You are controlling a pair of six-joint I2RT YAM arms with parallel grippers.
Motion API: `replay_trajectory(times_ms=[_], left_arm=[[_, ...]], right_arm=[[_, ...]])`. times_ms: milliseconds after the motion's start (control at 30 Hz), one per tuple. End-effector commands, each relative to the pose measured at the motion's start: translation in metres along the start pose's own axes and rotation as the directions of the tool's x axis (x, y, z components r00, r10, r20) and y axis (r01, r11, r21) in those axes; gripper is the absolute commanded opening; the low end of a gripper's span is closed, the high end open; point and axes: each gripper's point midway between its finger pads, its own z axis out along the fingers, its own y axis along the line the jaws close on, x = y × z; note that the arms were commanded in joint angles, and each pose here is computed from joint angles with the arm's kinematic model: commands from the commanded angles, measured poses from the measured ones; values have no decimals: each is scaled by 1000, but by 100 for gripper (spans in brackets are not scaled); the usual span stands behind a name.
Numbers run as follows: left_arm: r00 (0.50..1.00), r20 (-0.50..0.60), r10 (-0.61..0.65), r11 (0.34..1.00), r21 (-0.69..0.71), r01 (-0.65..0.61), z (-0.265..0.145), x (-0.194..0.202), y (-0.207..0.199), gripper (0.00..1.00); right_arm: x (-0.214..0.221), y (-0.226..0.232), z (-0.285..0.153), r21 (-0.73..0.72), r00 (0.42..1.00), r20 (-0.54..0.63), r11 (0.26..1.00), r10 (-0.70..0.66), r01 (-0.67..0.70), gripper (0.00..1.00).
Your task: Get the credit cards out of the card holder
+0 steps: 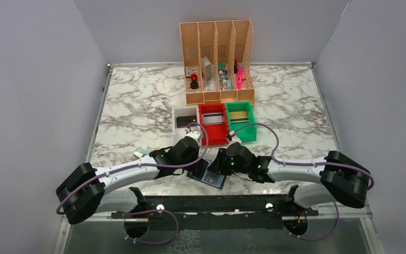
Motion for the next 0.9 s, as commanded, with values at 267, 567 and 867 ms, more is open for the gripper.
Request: replay_trajectory(times_ms=[267, 567, 867], left_arm=[[1000, 4, -2, 990, 144, 2, 0, 0, -27, 14], [1000, -7, 2, 977, 215, -1, 0, 4, -38, 14], [1000, -15, -11, 958, 286, 14, 1, 5, -52, 14]], right_arm=[[7, 1, 7, -11, 1000, -25, 1000, -4, 4, 33], [11, -8, 14, 23, 999, -31, 1000, 14, -13, 31], [12, -14, 13, 40, 999, -20, 999, 27, -26, 29]])
